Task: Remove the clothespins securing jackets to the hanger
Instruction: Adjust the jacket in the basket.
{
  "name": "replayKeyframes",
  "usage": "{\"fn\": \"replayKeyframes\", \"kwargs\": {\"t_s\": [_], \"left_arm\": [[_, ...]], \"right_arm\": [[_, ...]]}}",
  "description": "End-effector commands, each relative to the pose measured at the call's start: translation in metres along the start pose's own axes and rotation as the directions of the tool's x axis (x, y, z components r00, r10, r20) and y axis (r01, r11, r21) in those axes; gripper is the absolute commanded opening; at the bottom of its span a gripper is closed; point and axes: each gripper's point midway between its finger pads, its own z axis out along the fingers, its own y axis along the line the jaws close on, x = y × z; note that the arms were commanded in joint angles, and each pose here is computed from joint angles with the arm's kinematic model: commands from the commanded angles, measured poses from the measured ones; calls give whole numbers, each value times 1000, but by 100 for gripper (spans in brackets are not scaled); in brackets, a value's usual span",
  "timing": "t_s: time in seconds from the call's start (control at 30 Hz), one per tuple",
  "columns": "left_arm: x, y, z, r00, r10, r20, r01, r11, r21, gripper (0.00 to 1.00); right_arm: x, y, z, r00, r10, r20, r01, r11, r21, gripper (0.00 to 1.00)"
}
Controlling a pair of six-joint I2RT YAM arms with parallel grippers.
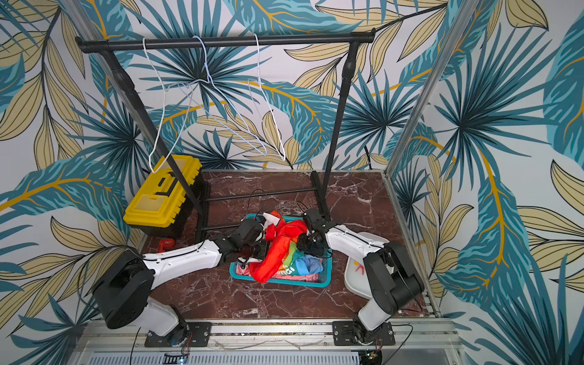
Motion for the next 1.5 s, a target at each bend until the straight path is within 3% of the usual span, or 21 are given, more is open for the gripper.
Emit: {"fn": "replayKeyframes", "kwargs": {"t_s": [0.0,0.2,0.53,0.6,0.73,0.8,1.23,1.47], "left_arm": [[81,54,24,966,-47,-254,0,983,-182,0],[87,50,45,954,-78,-291,29,985,-169,0],[98,53,54,947,-113,-302,65,984,-165,0],[94,49,51,951,-104,-292,63,987,-148,13],[75,41,39,970,-86,-227,59,991,-121,45],[63,36,29,979,-71,-191,52,993,-106,53],[13,7,-36,995,-54,-82,55,998,7,65],[-26,-11,-86,997,-70,20,66,987,145,68]], "right_arm": [[10,2,30,998,28,-53,-29,1000,-11,30],[-4,13,29,1000,28,-6,-28,999,-32,49],[-15,20,-26,988,-61,139,64,998,-12,78],[-16,21,-35,985,-67,159,69,998,-10,81],[-23,20,-59,971,-71,228,72,997,4,83],[-27,14,-74,957,-73,279,68,997,29,83],[-37,3,-155,893,-135,429,89,988,127,86],[-41,47,-183,839,-241,488,228,970,87,82]]}}
